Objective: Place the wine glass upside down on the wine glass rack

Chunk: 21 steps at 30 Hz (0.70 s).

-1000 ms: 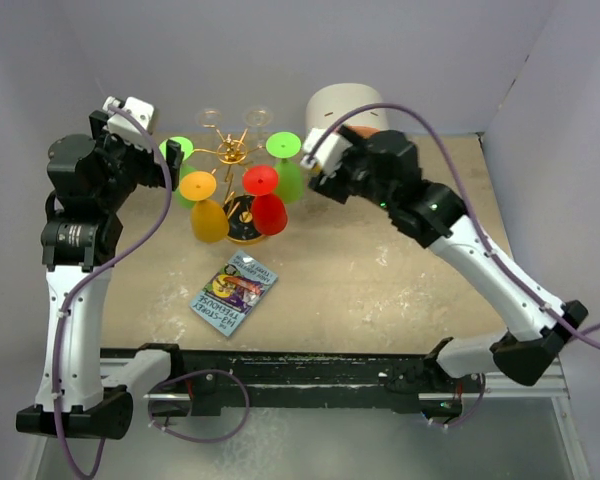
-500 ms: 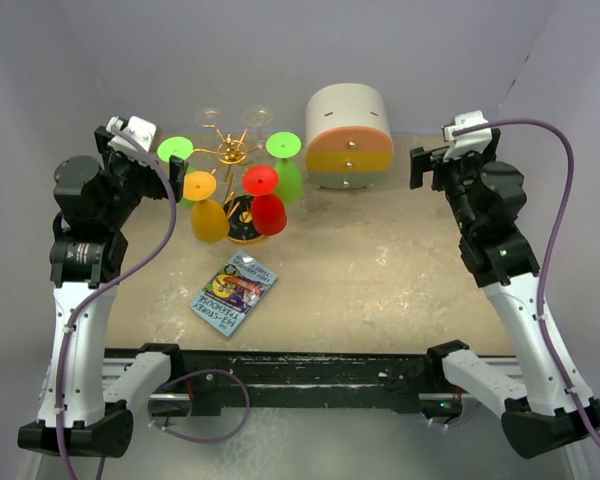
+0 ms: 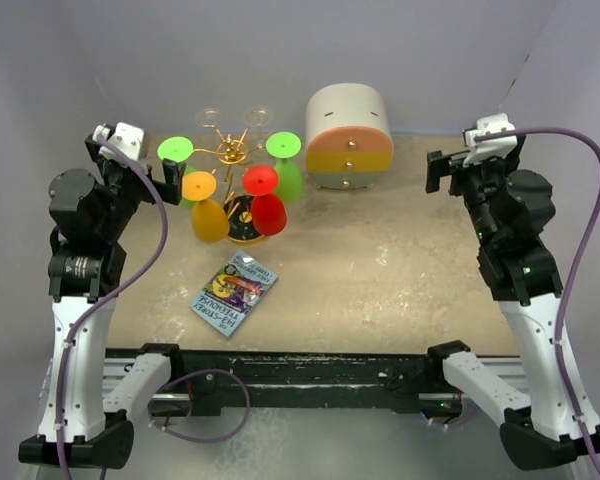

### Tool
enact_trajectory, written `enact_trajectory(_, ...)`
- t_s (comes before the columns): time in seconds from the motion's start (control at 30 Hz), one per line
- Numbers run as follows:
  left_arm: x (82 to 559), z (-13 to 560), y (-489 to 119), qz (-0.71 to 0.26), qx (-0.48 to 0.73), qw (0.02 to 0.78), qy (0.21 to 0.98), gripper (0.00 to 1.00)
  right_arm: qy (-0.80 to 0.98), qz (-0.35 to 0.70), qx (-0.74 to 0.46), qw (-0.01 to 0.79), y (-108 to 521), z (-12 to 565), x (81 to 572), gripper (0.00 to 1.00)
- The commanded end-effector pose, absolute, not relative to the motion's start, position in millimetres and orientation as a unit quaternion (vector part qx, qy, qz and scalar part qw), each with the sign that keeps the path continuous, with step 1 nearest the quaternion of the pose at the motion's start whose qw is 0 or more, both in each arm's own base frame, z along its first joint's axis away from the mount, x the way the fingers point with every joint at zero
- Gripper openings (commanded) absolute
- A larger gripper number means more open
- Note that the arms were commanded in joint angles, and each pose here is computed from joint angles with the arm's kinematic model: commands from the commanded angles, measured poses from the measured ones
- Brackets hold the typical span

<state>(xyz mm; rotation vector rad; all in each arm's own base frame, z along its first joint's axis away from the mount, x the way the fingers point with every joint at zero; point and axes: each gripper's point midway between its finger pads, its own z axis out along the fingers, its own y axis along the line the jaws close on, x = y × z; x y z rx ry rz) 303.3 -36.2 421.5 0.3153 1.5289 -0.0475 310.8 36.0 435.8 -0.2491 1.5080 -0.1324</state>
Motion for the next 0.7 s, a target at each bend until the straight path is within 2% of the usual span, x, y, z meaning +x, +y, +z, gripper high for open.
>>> enact_trajectory(0.0,295,445,-40,-0.042,0.133,0.715,0.685,0.99,0.682,-0.078,-0.117,0.718,26,450,291,1.0)
enact_trajectory(0.37,297,427,-35,-0.023,0.146,0.711,0.687,0.99,0.683,-0.082,-0.053,0.724,-8,453,287,1.0)
enact_trajectory(0.67,282,435,-11,0.013,0.093,0.717,0.691,0.99,0.693,-0.085,-0.05,0.714,-16,454,286,1.0)
